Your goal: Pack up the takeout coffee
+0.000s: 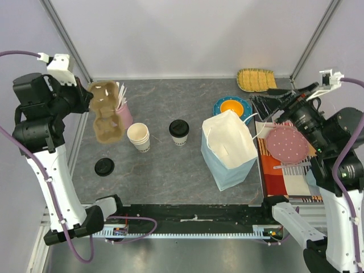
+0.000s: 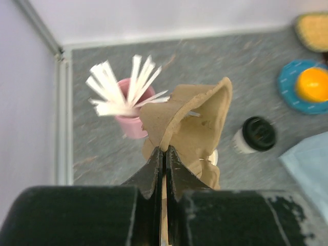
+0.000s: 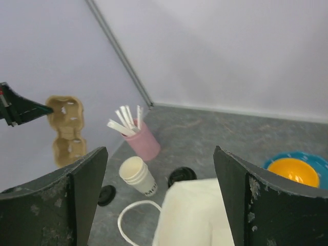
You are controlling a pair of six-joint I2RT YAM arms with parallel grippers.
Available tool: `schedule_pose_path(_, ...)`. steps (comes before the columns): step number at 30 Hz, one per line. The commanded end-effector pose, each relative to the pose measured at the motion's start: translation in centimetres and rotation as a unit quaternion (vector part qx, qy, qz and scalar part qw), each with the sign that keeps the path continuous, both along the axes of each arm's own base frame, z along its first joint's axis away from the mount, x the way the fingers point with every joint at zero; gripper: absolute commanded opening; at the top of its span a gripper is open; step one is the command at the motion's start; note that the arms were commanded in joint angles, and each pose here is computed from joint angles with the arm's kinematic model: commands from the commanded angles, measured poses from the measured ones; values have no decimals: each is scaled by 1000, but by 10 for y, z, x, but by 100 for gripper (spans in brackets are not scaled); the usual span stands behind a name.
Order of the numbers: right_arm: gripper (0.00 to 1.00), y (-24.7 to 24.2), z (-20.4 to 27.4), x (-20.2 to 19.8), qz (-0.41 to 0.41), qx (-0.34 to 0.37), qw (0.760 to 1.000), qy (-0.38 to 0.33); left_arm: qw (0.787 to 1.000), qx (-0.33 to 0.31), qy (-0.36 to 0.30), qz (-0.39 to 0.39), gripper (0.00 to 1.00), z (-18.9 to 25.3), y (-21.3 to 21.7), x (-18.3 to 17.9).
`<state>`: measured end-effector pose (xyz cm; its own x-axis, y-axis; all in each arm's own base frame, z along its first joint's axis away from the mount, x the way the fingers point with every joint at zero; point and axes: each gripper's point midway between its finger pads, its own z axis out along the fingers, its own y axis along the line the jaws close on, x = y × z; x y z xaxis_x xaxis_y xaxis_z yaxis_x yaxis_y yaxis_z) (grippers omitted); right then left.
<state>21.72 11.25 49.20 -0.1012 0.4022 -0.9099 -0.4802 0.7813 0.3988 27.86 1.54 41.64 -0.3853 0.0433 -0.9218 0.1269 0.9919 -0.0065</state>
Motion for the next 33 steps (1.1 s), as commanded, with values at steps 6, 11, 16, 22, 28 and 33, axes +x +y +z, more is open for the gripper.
schedule_pose_path(6,81,51,57,47,106,118,986,-42,974,-208,-35,-84,2,55,-62,1)
schedule_pose_path(11,80,137,46,50,162,41,986,-22,953,-286,-25,-93,2,69,-75,7)
schedule_pose_path(16,87,225,10,44,229,-81,970,21,947,-301,-37,-101,2,83,-78,6)
schedule_pose_path(22,85,269,-22,45,257,-141,955,38,943,-308,-36,-119,2,87,-84,4)
schedule_pose_path(28,72,293,-39,49,275,-150,948,56,942,-312,-32,-122,2,87,-85,3)
schedule_pose_path(33,60,306,-51,48,294,-154,941,66,942,-310,-36,-124,2,89,-85,5)
